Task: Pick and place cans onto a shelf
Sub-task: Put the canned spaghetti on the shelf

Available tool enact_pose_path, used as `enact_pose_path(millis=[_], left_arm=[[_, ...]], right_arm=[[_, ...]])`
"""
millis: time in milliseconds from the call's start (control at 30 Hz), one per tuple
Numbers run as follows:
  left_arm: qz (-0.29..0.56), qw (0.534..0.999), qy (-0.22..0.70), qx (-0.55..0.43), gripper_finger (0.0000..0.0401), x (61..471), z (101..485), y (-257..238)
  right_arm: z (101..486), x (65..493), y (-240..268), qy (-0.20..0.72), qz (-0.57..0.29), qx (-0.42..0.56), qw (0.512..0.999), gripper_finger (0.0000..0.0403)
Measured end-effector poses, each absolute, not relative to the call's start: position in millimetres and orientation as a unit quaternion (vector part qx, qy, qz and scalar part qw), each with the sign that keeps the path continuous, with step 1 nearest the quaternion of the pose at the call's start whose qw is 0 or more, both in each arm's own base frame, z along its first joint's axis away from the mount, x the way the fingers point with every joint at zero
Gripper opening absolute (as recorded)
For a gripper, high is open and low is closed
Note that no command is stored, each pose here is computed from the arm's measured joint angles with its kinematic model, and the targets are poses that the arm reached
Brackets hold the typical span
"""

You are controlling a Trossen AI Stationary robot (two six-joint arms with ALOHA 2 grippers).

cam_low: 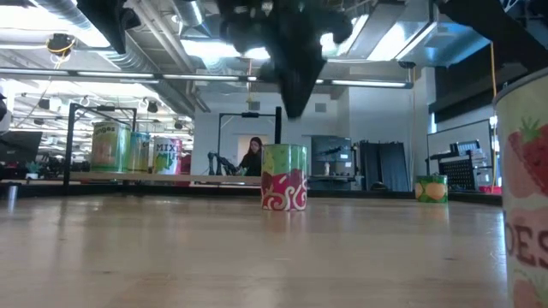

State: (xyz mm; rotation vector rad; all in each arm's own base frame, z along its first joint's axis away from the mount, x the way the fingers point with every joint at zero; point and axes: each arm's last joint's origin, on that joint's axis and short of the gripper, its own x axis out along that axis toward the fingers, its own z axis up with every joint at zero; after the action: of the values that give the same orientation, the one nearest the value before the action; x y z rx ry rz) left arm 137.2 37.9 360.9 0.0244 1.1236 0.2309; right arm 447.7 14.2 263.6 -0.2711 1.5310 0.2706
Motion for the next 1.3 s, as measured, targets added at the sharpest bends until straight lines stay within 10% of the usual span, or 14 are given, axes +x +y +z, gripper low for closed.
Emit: enact_pose_path(millis=[633, 1300], left_arm=[[-0.034, 0.929, 0.363, 0.069, 0.0006, 186.0, 376.8, 20.4], [-0.065, 0.914, 0.398, 0.054, 0.0074, 302.6, 310.2, -4.8]], right_arm=[[437.6, 331.2, 17.9, 0.517, 0.042, 0.006, 0.855, 0.0049], [502.8, 241.5, 18.3, 0.408, 0.037, -0.019, 0.912, 0.0045]])
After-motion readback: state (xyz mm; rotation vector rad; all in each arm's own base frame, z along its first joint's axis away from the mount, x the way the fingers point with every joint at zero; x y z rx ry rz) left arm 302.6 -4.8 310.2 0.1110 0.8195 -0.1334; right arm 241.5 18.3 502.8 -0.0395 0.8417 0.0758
